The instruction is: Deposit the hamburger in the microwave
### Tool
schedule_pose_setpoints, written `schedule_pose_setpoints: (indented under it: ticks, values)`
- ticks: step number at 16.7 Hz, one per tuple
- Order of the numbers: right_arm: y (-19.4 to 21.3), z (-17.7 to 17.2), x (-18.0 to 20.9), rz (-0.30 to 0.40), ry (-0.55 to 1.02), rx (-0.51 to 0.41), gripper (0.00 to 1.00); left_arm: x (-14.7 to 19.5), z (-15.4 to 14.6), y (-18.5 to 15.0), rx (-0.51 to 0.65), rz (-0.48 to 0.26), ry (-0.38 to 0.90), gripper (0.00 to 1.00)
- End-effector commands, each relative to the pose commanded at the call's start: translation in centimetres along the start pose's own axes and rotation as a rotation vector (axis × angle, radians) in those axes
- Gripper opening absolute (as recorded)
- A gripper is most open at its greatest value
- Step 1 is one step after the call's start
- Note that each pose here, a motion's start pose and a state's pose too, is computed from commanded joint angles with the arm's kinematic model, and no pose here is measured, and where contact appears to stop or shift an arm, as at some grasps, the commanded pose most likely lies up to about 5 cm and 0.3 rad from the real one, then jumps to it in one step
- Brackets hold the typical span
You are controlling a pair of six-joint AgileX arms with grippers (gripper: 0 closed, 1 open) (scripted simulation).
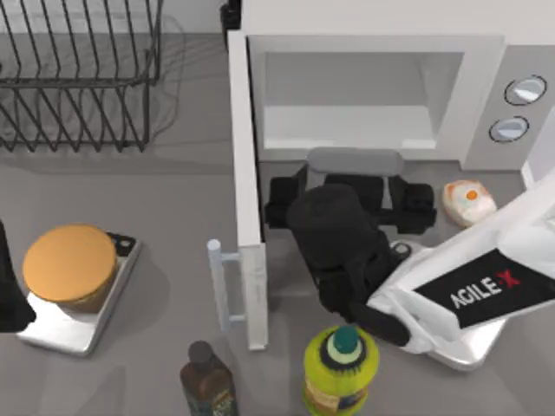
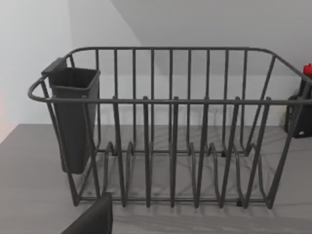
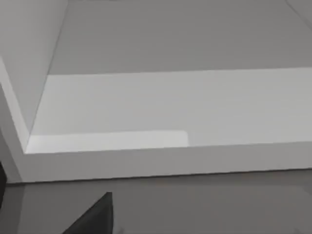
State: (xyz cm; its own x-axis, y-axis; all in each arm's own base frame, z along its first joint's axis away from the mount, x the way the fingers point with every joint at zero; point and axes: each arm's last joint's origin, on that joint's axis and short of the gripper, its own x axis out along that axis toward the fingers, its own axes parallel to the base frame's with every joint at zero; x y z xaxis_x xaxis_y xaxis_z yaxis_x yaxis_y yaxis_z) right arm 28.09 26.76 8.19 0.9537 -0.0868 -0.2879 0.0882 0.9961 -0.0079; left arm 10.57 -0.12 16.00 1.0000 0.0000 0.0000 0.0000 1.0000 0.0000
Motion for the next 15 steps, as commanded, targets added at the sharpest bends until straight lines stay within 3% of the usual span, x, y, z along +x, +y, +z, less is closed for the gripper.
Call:
schedule_pose_setpoints:
  ticks: [4, 7, 15]
  values:
    - [1.1, 6.5, -0.9, -0.012, -0.065, 0.093, 1.00, 0.0, 0.0, 0.0, 0.000, 0.000, 0.000, 1.00]
    - [1.7, 10.1, -2.8, 0.014, -0.067, 0.097, 1.00, 0.0, 0.0, 0.0, 0.000, 0.000, 0.000, 1.00]
    - [-0.2, 8.8, -3.0, 0.008, 0.010, -0.016, 1.00, 0.0, 0.0, 0.0, 0.000, 0.000, 0.000, 1.00]
